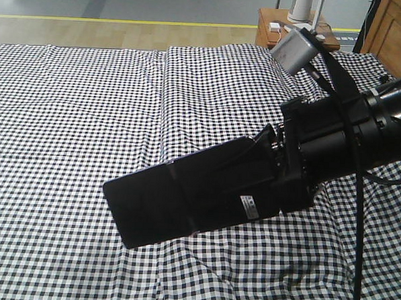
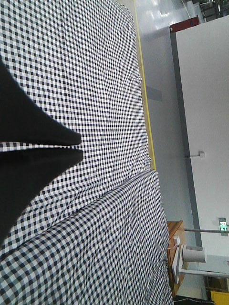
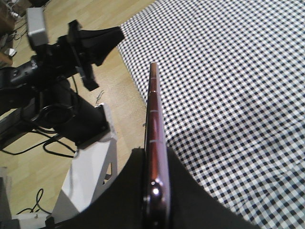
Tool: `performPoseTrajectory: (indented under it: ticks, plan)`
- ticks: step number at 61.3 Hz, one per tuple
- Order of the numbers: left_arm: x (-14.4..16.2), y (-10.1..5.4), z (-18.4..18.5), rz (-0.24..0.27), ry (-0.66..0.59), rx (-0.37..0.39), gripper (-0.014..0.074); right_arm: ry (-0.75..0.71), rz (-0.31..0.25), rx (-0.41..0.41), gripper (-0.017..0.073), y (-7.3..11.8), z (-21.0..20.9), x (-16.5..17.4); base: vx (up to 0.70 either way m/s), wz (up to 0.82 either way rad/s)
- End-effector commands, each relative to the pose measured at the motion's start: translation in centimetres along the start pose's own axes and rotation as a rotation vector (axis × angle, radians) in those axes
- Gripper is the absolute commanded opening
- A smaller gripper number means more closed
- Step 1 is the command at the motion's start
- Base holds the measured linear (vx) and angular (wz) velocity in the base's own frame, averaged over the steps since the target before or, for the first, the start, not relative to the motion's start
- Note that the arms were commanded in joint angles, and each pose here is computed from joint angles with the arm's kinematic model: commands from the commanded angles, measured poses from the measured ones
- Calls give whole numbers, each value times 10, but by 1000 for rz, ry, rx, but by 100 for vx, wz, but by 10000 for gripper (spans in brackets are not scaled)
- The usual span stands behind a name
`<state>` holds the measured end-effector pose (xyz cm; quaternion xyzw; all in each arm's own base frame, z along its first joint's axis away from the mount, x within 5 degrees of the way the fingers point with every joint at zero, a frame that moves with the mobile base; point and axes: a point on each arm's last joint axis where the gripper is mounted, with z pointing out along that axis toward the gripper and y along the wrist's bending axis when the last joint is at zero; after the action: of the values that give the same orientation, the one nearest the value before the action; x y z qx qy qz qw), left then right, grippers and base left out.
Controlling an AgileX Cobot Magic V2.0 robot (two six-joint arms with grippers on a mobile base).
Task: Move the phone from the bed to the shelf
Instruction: 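Lift the phone up off the bed with the right gripper, then drive the base away from the bed holding the phone in the right gripper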
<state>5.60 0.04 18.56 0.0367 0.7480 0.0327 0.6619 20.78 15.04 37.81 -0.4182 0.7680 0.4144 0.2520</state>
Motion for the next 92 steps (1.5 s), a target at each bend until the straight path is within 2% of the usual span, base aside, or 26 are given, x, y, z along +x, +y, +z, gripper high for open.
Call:
performPoseTrajectory:
  ticks: [1,92]
  plan:
    - [-16,1,-3,-9,-109,-3,1,-50,-26,-81,-1,23,-11,-7,0,0]
    - [-16,1,-3,-9,-109,-3,1,-46,-31,-73,-1,23,-11,-6,0,2]
